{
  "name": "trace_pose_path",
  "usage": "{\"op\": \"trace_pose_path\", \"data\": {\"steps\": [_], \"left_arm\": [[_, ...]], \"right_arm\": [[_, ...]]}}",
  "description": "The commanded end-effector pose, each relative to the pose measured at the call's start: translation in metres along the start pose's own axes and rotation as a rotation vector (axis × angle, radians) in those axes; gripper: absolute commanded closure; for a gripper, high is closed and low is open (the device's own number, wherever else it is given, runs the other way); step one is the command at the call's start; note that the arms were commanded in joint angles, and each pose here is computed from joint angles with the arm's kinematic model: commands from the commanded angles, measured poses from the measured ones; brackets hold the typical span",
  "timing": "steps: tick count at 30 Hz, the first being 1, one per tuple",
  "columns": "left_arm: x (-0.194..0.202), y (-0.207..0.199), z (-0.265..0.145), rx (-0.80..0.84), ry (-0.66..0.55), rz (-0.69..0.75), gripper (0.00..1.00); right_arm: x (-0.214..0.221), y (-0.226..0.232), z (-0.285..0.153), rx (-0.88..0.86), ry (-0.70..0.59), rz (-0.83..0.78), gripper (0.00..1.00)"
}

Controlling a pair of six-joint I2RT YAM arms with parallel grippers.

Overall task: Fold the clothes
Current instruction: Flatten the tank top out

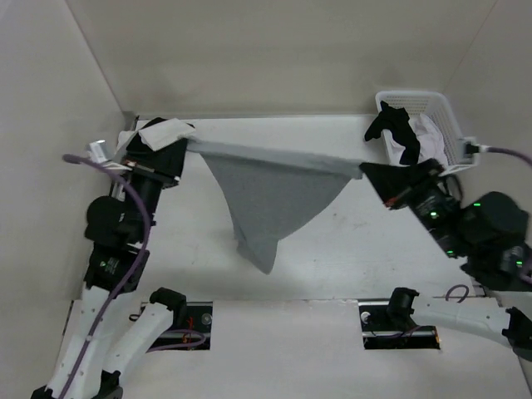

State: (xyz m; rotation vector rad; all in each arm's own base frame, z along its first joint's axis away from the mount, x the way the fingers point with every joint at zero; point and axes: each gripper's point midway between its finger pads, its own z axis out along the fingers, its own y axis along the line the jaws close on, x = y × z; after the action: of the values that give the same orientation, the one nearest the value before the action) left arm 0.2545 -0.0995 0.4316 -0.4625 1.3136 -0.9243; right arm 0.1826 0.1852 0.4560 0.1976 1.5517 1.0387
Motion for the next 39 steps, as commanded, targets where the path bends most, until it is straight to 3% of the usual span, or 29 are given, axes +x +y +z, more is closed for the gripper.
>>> {"op": "trace_pose_path", "data": {"steps": [1, 6, 10, 15, 20, 25, 31, 39], "left_arm": [[-0.074, -0.084, -0.022, 0.187, -0.158, -0.059, 0.97], [-0.134, -0.146, -0.047, 0.307, -0.266, -0.057, 0.97], [-0.13, -0.145, -0.036, 0.293, -0.248, -0.046, 0.97], [-0.071, -0.055, 0.032, 0.039, -0.159, 0.017, 0.96], [-0.022, 0.047, 0.091, -0.204, -0.096, 0.044, 0.97], [-0.025, 0.082, 0.152, -0.295, -0.126, 0.088, 0.97], [-0.06, 0.054, 0.22, -0.207, -0.129, 0.077, 0.97], [-0.141, -0.012, 0.206, -0.068, -0.251, 0.104, 0.97]], "right_arm": [[-0.067, 0.028, -0.025, -0.024, -0.102, -0.143, 1.0], [-0.124, 0.087, -0.043, -0.158, -0.166, -0.137, 1.0], [-0.125, 0.096, -0.036, -0.15, -0.178, -0.175, 1.0], [-0.1, 0.076, -0.003, -0.052, -0.203, -0.27, 1.0], [-0.074, 0.02, 0.077, 0.023, -0.134, -0.284, 1.0], [-0.087, -0.047, 0.182, 0.069, -0.05, -0.219, 1.0], [-0.149, -0.04, 0.233, 0.061, -0.097, -0.201, 1.0], [-0.194, 0.01, 0.21, -0.025, -0.188, -0.216, 1.0]]}}
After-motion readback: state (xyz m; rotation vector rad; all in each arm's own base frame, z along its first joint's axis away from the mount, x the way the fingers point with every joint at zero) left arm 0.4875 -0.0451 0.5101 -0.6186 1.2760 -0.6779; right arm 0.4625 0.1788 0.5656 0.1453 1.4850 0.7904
